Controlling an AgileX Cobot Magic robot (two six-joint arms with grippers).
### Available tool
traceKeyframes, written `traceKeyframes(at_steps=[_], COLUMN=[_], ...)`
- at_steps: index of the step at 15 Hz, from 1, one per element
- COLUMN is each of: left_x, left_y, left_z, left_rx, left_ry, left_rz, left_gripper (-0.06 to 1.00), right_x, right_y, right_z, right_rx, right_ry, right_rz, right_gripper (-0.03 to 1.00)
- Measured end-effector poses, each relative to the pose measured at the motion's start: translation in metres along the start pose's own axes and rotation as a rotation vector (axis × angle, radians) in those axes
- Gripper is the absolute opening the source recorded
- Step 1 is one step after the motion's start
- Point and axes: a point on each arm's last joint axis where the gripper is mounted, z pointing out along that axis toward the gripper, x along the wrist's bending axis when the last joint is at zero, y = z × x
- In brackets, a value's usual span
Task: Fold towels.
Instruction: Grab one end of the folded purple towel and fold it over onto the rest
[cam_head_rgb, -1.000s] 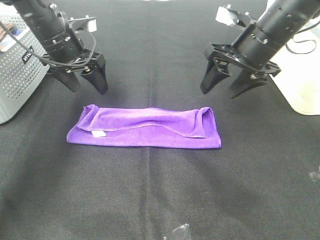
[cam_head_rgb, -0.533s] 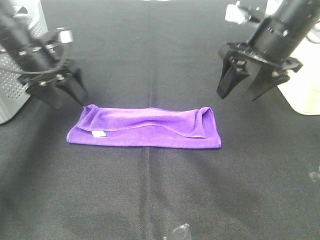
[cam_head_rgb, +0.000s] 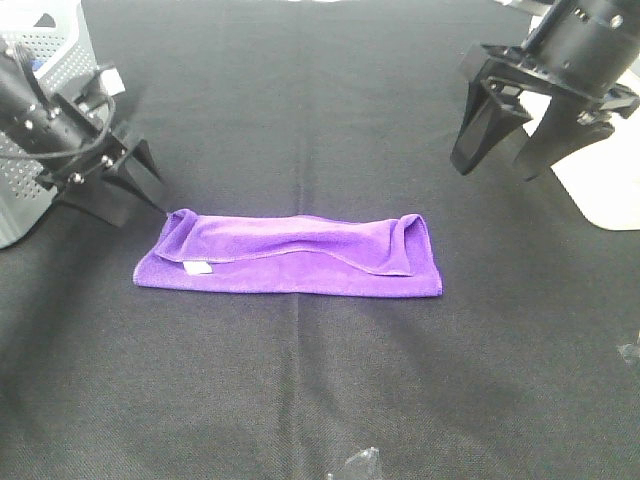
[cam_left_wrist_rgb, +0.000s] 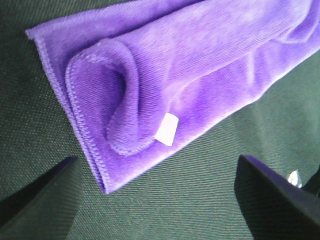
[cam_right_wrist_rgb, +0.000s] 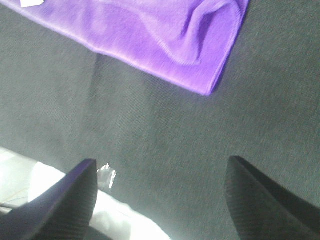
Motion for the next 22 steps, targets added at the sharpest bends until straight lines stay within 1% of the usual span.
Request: traceKeyframes(at_steps=[1, 4, 7, 10, 14, 18, 19, 20, 22], left_x=[0.003, 0.026, 0.037, 0.041, 0.044, 0.042, 0.041, 0.041, 0.04], left_y=[-0.001, -0.006, -0.007, -0.008, -0.009, -0.009, -0.005, -0.003, -0.001], left_z=[0.003, 0.007, 0.016, 0.021, 0.026, 0.027, 0.031, 0.039, 0.04], left_rx=[0.007, 0.016, 0.023, 0.031, 0.051, 0.054, 0.026, 0.024, 0.007], left_ry=[-0.002, -0.006, 0.004, 0.0, -0.012, -0.012, 0.018, 0.024, 0.015], left_rz=[0.0, -0.036, -0.027, 0.0, -0.003, -0.017, -0.032, -0.04, -0.054], left_gripper=[0.76, 0.77, 0.88, 0.9, 0.9, 0.9, 0.9, 0.9, 0.9], right_x=[0.001, 0.001, 0.002, 0.002, 0.002, 0.002, 0.002, 0.002, 0.002], right_y=[-0.001, -0.004, -0.004, -0.004, -0.004, -0.004, -0.004, -0.004, -0.004], right_z=[-0.002, -0.003, -0.004, -0.004, -0.004, -0.004, -0.004, -0.004, -0.004], right_rx=[-0.001, 0.011, 0.011, 0.011, 0.011, 0.011, 0.011, 0.011, 0.011], right_ry=[0.001, 0.003, 0.003, 0.003, 0.003, 0.003, 0.003, 0.004, 0.004], right_rz=[-0.001, -0.001, -0.002, 0.003, 0.014, 0.014, 0.014, 0.015, 0.015], right_gripper=[0.68, 0.68, 0.68, 0.68, 0.68, 0.68, 0.68, 0.68, 0.68])
